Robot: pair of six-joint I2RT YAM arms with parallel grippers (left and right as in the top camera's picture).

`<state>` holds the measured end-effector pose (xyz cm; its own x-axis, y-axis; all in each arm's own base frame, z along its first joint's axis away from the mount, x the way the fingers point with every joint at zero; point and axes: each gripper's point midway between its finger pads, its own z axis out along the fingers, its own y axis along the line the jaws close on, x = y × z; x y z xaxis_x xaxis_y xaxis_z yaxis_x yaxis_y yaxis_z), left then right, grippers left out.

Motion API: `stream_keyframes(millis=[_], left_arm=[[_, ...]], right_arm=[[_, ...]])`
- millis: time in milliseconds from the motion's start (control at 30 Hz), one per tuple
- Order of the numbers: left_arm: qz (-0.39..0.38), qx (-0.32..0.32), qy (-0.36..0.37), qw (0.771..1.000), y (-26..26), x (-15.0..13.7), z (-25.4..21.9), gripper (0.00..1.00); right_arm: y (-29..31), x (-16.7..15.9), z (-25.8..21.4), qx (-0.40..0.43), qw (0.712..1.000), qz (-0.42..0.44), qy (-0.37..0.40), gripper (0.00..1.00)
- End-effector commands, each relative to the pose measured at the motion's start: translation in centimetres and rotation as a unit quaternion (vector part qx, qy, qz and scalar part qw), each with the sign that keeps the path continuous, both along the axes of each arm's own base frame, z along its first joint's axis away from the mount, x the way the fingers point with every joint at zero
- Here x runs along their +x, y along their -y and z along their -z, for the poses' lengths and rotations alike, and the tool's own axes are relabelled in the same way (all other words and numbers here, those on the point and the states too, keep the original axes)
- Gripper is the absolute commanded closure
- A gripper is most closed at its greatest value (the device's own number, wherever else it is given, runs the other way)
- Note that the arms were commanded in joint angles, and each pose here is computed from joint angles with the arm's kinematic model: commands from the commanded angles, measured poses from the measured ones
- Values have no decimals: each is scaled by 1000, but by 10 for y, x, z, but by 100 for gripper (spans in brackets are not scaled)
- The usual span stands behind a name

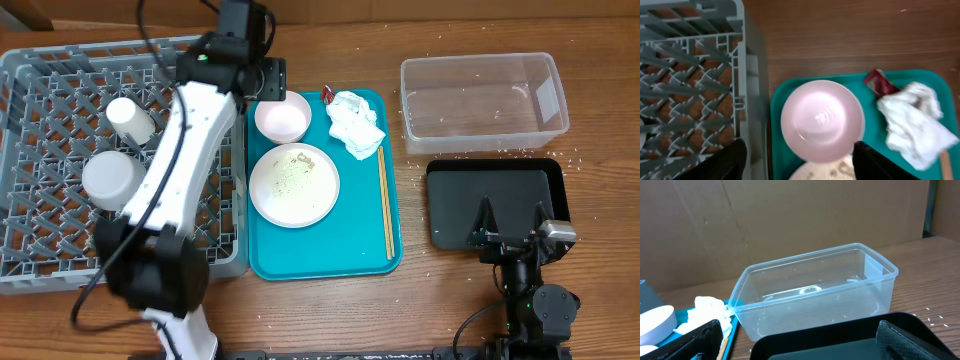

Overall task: Sort waste into correct bins and load items into the dishwasher
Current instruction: 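Release the bowl and move the left gripper to the pink bowl, then grasp the rim of the pink bowl with the left gripper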

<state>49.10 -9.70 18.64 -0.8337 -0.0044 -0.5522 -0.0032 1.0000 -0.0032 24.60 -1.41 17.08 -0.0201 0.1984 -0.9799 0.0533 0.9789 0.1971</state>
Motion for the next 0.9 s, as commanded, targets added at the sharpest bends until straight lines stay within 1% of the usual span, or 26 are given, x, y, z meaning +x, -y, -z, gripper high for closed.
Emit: stream_keyframes(millis=[0, 33, 67, 133, 300, 367, 467, 500, 567, 667, 767, 867], left_arm=[[5, 37, -30, 999, -7, 14, 48, 37], [28, 36, -37, 998, -1, 18, 60, 40], [50, 33, -42, 997, 7, 20, 69, 41], [76, 20, -42, 996, 21, 23, 78, 40], [86, 6, -13, 996, 38, 32, 67, 39], [105, -18, -16, 994, 52, 29, 65, 41], [144, -68, -40, 986, 79, 15, 69, 45], [148, -71, -48, 985, 82, 11, 71, 46], [149, -64, -61, 985, 85, 5, 77, 47], [149, -42, -83, 984, 89, -2, 94, 44], [146, -24, -97, 984, 88, -5, 108, 44], [144, -23, -106, 984, 88, -5, 117, 44]], right_arm=[[2, 0, 1, -1, 1000, 6, 3, 0], [2, 0, 1, -1, 1000, 6, 3, 0], [2, 0, 1, -1, 1000, 6, 3, 0], [2, 0, 1, -1, 1000, 6, 3, 0], [2, 0, 1, -1, 1000, 6, 3, 0], [2, 0, 1, -1, 1000, 6, 3, 0], [2, 0, 1, -1, 1000, 6, 3, 0], [2, 0, 1, -1, 1000, 6, 3, 0], [2, 0, 1, -1, 1000, 6, 3, 0], [2, 0, 1, -1, 1000, 6, 3, 0], [2, 0, 1, -1, 1000, 6, 3, 0], [2, 0, 1, -1, 1000, 6, 3, 0]])
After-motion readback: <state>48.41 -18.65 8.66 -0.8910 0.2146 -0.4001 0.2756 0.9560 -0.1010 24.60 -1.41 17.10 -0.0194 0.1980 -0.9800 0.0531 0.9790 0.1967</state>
